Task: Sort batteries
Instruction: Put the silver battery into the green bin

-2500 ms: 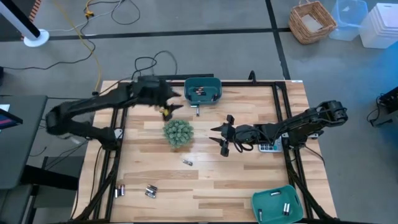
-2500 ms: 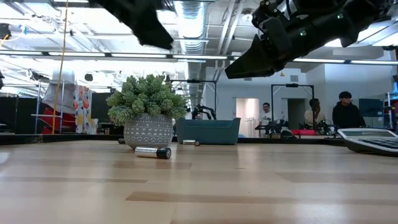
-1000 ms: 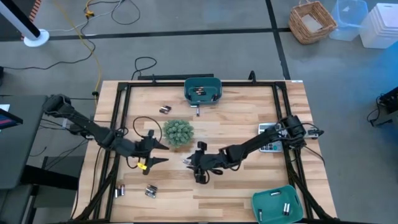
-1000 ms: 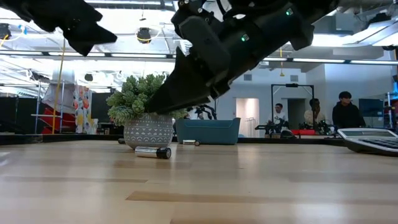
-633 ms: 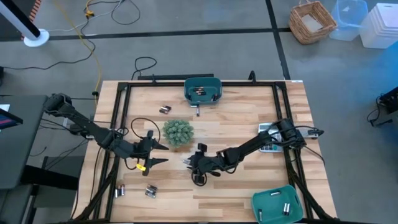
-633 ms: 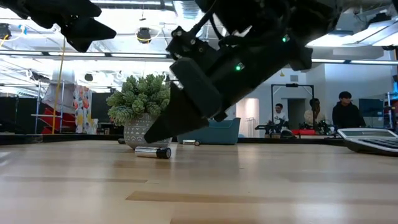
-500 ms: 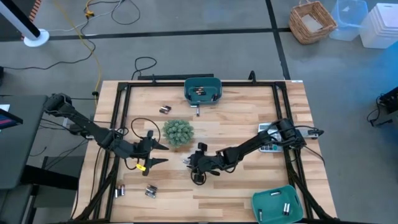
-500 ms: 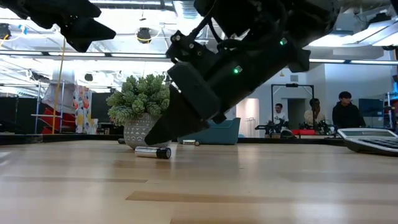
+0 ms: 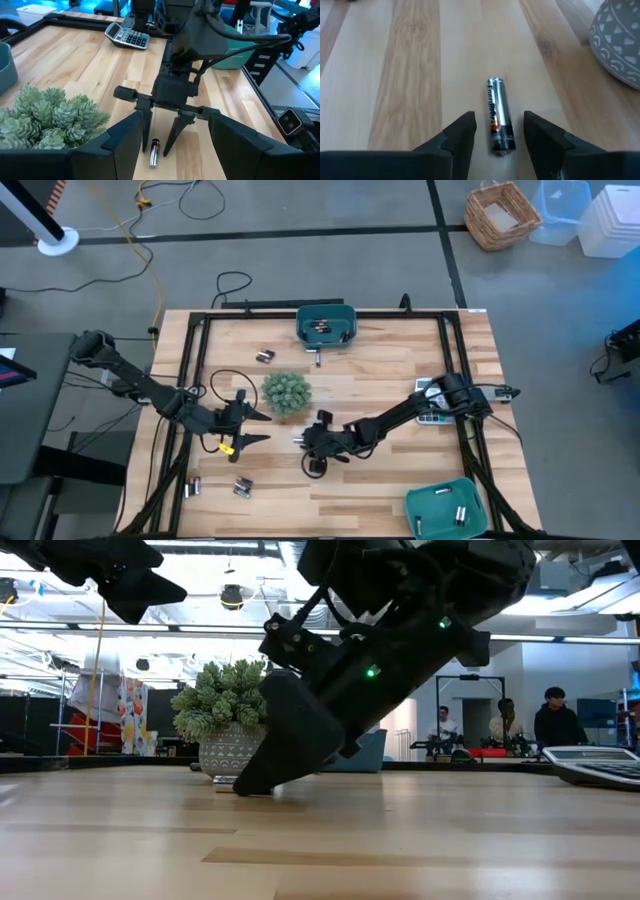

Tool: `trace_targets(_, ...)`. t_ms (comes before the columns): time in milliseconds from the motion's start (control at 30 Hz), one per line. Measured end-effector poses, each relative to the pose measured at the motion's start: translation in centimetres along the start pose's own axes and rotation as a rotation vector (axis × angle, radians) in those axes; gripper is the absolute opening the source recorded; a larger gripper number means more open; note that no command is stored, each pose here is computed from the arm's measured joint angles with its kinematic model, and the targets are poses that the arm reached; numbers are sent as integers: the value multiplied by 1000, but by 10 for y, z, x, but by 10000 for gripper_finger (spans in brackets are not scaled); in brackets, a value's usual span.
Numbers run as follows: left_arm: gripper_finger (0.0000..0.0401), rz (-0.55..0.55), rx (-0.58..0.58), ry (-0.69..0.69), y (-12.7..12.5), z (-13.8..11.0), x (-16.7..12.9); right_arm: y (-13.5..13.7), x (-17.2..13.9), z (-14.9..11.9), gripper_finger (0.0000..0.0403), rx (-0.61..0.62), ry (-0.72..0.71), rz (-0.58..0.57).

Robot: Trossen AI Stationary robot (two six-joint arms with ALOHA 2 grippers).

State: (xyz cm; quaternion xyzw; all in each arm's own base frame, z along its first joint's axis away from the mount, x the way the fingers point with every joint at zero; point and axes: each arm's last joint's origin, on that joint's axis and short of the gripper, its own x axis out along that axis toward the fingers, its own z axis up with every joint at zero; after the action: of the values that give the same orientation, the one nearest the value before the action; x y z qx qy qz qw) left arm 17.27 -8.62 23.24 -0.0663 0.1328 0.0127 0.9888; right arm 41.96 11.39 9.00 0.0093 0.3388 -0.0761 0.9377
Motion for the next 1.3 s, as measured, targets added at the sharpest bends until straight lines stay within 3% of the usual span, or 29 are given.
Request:
trace_targets(400,220,2,3,7,0,-1,0,0,0,-2,36,-26,31,2)
trace_targets(1300,220,2,-4,7,0,-1,0,-1,-28,13,33,-140,78,45)
